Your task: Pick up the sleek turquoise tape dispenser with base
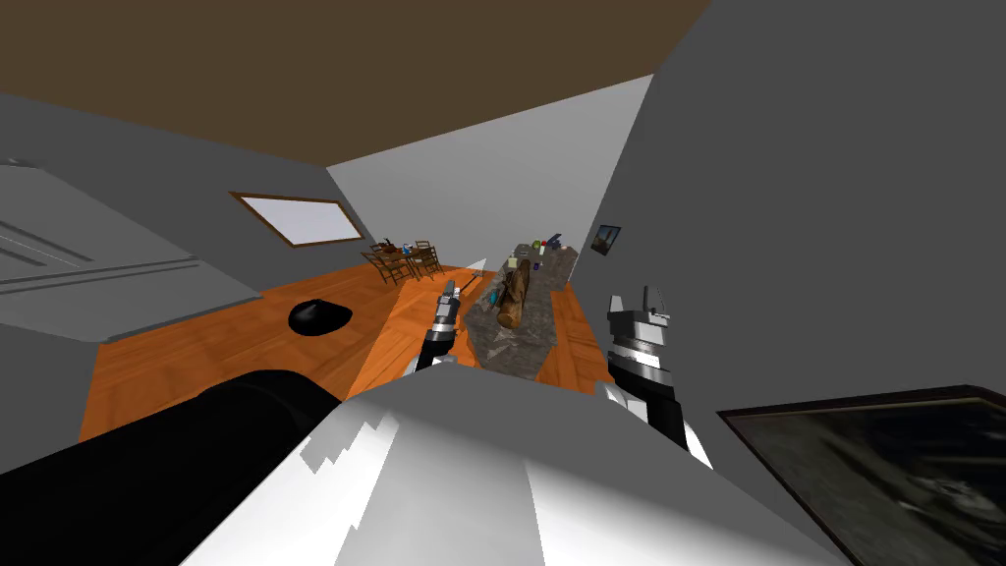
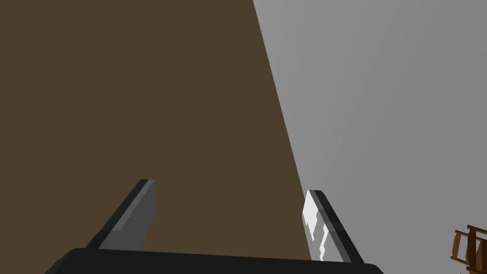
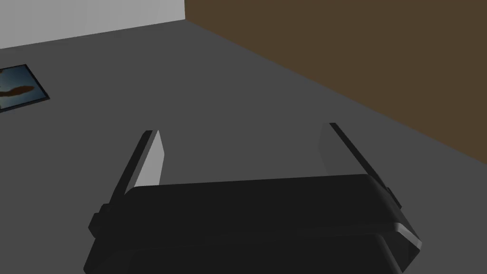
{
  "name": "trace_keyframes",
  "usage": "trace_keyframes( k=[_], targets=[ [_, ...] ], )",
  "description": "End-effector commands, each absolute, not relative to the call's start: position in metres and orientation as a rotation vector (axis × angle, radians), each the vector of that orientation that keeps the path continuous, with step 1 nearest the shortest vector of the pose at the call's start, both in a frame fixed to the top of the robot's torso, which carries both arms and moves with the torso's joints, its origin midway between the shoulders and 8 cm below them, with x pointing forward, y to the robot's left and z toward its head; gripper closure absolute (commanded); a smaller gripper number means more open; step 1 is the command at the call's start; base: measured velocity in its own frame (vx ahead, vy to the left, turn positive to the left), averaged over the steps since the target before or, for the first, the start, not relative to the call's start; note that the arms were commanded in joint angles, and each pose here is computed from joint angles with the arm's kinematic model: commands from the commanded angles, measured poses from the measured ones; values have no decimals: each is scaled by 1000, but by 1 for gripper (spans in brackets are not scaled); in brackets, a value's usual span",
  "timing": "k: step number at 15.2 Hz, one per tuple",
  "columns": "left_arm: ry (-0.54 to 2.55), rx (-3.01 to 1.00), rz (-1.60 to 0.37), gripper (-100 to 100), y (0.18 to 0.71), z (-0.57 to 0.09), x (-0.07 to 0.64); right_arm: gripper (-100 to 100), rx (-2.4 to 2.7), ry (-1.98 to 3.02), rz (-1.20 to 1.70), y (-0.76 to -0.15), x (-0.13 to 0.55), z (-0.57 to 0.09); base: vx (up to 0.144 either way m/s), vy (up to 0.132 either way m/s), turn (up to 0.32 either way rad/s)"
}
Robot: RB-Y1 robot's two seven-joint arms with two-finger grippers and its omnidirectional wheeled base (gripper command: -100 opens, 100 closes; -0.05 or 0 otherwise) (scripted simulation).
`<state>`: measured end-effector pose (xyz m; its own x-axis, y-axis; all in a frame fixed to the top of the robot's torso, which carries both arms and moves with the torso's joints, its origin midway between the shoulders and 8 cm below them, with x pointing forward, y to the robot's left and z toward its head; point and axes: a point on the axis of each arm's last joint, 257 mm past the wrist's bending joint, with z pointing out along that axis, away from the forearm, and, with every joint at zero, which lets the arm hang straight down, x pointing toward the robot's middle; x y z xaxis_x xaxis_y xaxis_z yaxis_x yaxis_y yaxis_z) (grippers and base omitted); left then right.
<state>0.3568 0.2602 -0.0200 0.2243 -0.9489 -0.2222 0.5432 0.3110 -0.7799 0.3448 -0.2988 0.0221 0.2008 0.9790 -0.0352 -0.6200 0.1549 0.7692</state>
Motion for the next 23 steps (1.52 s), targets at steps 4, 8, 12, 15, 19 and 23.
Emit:
trace_keyframes(
  k=[4, 8, 12, 15, 19, 23],
  targets=[
    [862, -601, -1167, -100, 255, -34, 358, 0, 710, 625, 1258, -299, 345, 22, 0, 29, -107],
    [927, -596, -1205, -100, 253, -48, 359, 0, 710, 625, 1258, -299, 345, 22, -4, 46, -143],
    [1000, -605, -1250, -100, 253, -66, 359, 0, 710, 625, 1258, -299, 345, 22, -3, 55, -170],
    [1055, -602, -1273, -100, 252, -77, 358, 0, 710, 625, 1258, -299, 345, 22, -1, 55, -146],
    [1124, -594, -1294, -100, 252, -89, 357, 0, 710, 625, 1258, -299, 345, 22, -7, 51, -169],
    [1181, -602, -1315, -100, 254, -101, 356, 0, 710, 625, 1258, -299, 345, 22, -11, 48, -153]
  ],
)
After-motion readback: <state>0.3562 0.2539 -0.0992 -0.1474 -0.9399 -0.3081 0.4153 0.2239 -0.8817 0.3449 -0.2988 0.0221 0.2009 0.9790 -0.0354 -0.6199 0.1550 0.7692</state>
